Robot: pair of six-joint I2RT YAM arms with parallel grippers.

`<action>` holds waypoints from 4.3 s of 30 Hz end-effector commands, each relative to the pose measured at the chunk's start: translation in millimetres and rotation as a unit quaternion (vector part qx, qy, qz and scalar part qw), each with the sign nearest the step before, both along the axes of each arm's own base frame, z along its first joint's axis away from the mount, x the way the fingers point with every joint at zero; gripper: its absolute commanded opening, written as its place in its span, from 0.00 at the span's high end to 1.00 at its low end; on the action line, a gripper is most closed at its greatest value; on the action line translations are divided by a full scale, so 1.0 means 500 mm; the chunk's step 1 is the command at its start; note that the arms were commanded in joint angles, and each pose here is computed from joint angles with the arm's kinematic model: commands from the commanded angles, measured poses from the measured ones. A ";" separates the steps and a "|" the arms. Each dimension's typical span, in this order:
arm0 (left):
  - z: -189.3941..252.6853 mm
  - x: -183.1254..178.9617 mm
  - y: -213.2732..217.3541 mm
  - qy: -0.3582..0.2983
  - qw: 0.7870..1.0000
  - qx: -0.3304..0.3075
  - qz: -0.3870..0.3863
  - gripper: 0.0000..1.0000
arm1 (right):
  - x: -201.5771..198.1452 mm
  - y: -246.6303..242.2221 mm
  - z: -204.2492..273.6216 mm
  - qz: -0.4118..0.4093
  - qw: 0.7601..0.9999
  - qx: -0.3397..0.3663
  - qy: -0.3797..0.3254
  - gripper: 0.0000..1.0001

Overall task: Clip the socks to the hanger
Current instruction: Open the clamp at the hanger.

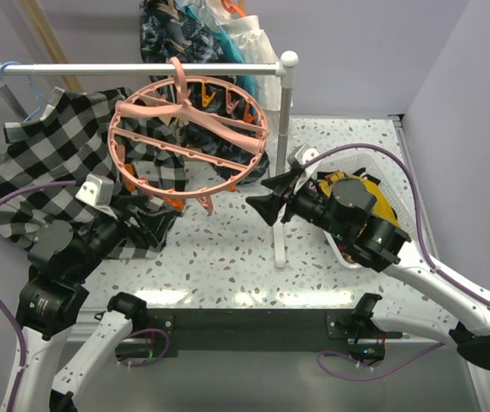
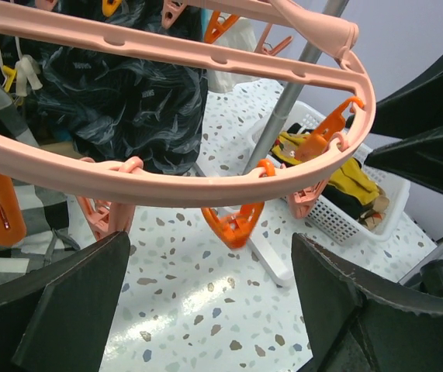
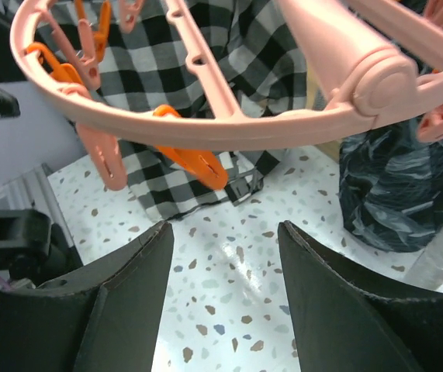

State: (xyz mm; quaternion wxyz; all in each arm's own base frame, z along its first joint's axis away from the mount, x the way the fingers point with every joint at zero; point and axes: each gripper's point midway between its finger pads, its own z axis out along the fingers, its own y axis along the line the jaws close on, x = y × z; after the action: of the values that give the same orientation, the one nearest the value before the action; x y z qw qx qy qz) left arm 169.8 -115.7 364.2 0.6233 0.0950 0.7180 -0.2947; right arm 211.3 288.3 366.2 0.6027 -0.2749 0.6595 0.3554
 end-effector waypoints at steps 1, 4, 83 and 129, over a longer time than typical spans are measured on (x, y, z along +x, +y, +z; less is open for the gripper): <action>0.049 -0.001 0.004 -0.038 0.999 -0.001 0.002 0.10 | -0.025 0.026 0.019 0.047 0.998 0.028 -0.008 0.39; 0.052 -0.004 -0.012 -0.035 0.999 -0.006 -0.021 0.11 | -0.024 0.042 0.033 0.059 0.997 0.045 -0.010 0.39; 0.092 0.003 -0.117 0.050 0.979 -0.133 -0.148 0.42 | -0.024 0.211 0.035 0.111 0.993 0.010 0.029 1.00; 0.039 0.117 -0.131 0.077 0.987 -0.143 0.003 0.35 | -0.006 0.210 -0.027 0.093 0.995 -0.030 0.010 1.00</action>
State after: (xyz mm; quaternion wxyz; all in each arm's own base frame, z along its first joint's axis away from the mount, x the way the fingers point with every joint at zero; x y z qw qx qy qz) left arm 209.0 -200.5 348.9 0.5167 0.0341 0.7442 -0.4219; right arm 216.1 391.3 341.1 0.5372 -0.3399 0.6688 0.3855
